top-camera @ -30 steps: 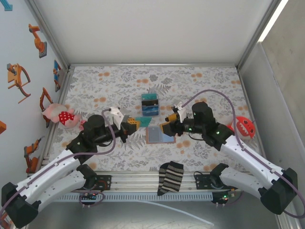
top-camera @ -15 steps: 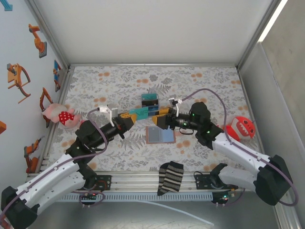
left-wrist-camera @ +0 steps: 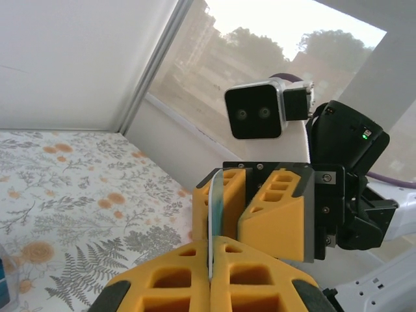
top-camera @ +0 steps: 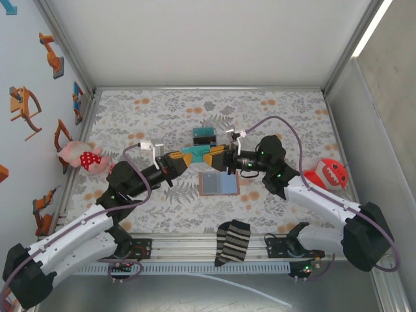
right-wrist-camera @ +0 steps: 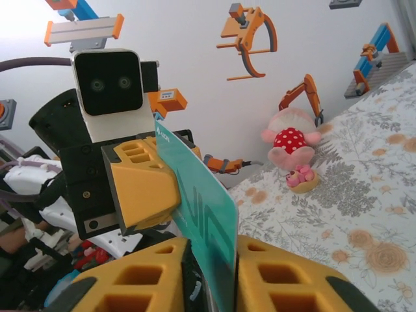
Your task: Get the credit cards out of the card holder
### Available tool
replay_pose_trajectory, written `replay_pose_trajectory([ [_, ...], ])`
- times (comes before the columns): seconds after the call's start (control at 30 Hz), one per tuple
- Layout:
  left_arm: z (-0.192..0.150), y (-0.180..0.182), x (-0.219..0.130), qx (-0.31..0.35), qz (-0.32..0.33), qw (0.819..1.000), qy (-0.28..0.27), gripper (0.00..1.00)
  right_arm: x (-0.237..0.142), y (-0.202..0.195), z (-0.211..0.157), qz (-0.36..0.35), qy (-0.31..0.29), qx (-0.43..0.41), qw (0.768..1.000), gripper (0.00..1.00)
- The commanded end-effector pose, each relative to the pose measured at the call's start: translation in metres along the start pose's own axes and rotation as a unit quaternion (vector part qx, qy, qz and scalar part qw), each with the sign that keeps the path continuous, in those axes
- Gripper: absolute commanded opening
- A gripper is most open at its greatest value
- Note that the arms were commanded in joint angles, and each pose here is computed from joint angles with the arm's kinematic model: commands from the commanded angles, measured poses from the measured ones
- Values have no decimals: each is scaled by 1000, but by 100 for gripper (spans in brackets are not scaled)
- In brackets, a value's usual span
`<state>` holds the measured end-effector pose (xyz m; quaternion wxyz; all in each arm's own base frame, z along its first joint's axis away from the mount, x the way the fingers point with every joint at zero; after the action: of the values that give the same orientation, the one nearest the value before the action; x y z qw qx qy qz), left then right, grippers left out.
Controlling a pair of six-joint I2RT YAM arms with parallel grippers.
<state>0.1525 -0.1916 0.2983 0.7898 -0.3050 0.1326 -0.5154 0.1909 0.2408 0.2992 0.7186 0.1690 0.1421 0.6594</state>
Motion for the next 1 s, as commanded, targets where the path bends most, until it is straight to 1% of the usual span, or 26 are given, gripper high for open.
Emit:
replay_pose_trajectory([
  [0.0,5,-5,0,-2,-21,1000,-13,0,2,16,14,41,-13,-28,999,16],
  [0.1,5,-4,0,-2,-18,1000,-14,6,1,19,14,47,-10,-31,998,10],
  [0.17,5,-4,-1,3,-12,1000,-11,15,-1,19,13,37,-5,-31,999,6],
  [0.2,5,-4,-2,5,-7,1000,-10,22,-1,18,12,30,-1,-31,999,4],
  [0.27,6,-3,-5,15,14,1000,-8,43,-3,18,10,17,9,-35,999,2],
  [0.37,11,-5,-10,43,47,998,2,62,-7,18,7,2,23,-36,999,1],
  [0.4,13,-6,-12,55,62,996,13,69,-8,20,7,-2,27,-42,999,1],
  [0.53,27,-12,-17,99,127,985,62,94,-14,22,2,-24,57,-50,997,0],
  [0.57,30,-13,-17,102,140,982,76,98,-16,22,1,-28,62,-52,996,0],
  [0.67,36,-16,-14,115,165,973,117,97,-19,23,-2,-39,83,-56,994,0],
  [0.73,38,-19,-9,125,162,968,146,97,-21,24,-3,-46,96,-58,993,0],
  [0.83,39,-19,0,127,161,963,173,97,-24,25,-6,-51,114,-64,990,0],
  [0.97,42,-23,9,148,144,955,213,97,-26,25,-10,-56,139,-71,986,0],
])
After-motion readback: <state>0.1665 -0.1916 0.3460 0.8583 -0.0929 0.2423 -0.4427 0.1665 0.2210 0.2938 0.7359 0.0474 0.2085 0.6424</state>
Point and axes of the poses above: each hand's point on the last joint's axis, 136 mm out from that joint toward the fingers, its own x axis out along the fingers, its own y axis along the line the jaws close on, z = x × y, the point moved 8 cm from there along -x, back along the fingers, and after that the axes turned 9 degrees about -x, right-handed, at the moved point
